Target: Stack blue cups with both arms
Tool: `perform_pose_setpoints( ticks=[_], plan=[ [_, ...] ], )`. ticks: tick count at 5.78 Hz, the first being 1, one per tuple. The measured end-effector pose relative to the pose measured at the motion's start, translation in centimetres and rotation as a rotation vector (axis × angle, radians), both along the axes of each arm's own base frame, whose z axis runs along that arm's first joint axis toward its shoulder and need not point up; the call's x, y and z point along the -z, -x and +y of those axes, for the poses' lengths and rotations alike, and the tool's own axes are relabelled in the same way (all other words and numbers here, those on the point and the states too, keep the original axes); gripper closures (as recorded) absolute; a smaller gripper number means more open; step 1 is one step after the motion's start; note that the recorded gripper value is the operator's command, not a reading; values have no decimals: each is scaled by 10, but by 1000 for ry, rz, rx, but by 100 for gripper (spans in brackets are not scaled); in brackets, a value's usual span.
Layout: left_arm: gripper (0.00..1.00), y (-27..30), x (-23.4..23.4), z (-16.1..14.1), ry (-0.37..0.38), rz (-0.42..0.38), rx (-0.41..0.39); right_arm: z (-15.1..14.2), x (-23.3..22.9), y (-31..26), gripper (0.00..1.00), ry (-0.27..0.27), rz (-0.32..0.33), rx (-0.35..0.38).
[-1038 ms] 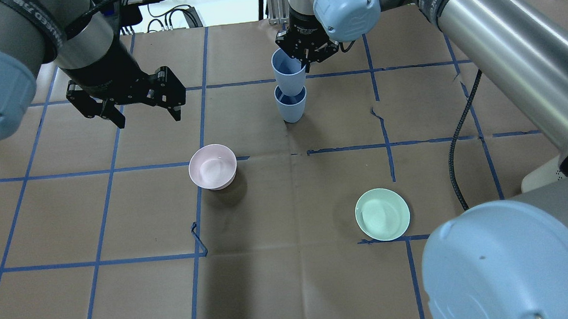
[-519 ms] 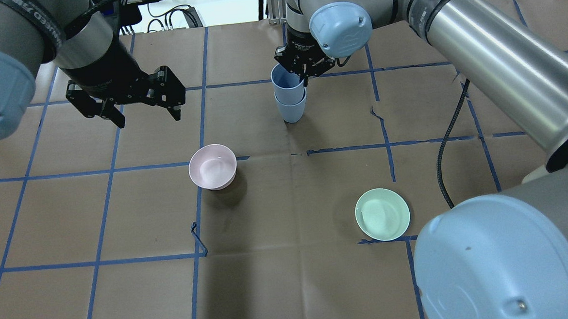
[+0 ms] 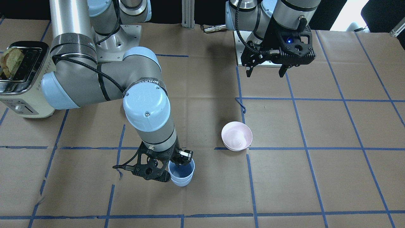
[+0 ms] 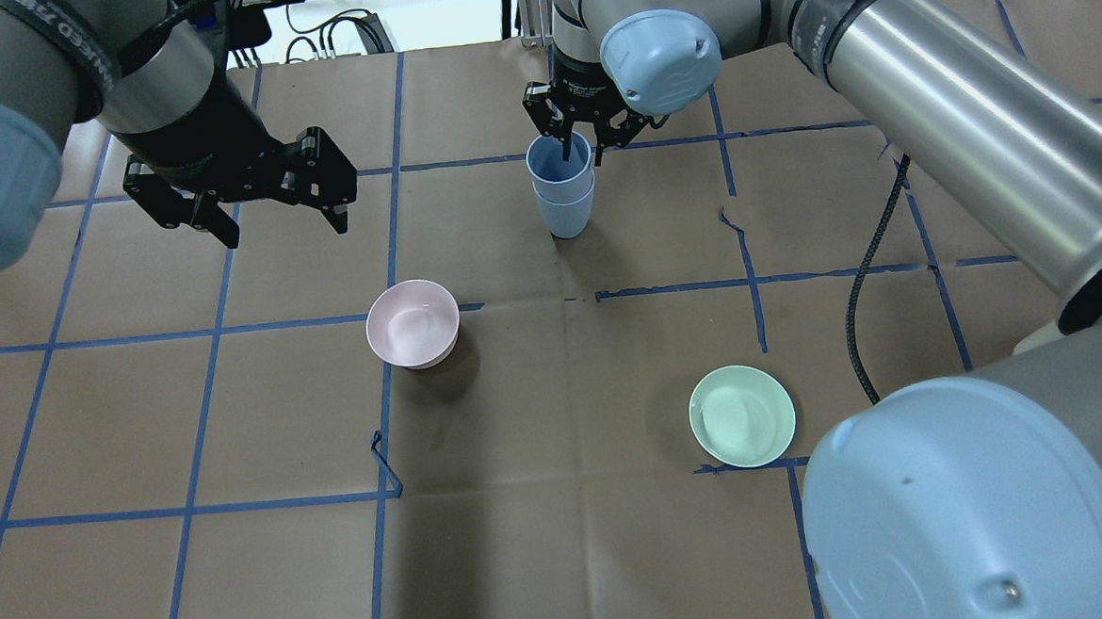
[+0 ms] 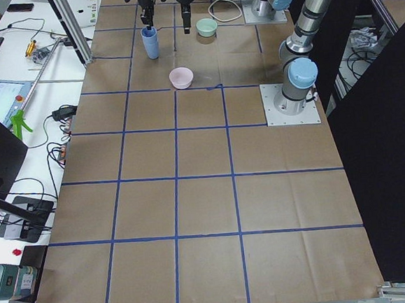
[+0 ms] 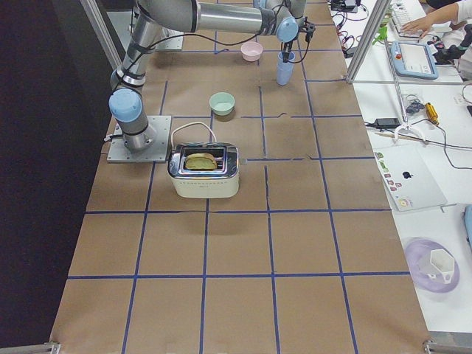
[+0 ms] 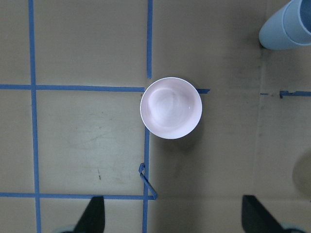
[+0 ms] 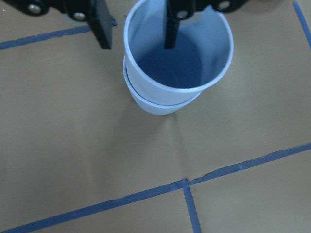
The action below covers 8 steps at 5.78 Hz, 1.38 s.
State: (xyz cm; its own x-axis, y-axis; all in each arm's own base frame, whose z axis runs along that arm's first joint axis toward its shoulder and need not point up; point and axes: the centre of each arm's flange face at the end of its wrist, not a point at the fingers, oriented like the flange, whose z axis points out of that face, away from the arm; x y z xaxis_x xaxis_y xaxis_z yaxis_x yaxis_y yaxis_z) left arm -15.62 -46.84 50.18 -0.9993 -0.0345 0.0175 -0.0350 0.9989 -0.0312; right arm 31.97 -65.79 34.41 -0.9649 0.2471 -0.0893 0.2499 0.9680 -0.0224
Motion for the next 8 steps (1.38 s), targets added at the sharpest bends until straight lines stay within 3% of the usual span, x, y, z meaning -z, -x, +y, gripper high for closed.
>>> perform_pose_setpoints(
  ticks=[2,3,4,6,8],
  plan=[
    [2,-4,-2,0,3,0,-3,3,-58,33,0,21,11,2],
    [2,-5,-2,1,4,0,-3,13,-86,71,0,-1,25,-27],
    [2,-5,-2,1,4,0,-3,30,-107,112,0,-26,33,-56],
    [2,-5,-2,2,2,1,-3,92,-127,174,0,-44,51,-85],
    [2,-5,-3,2,2,1,-3,131,-126,192,0,-34,78,-83]
  ],
)
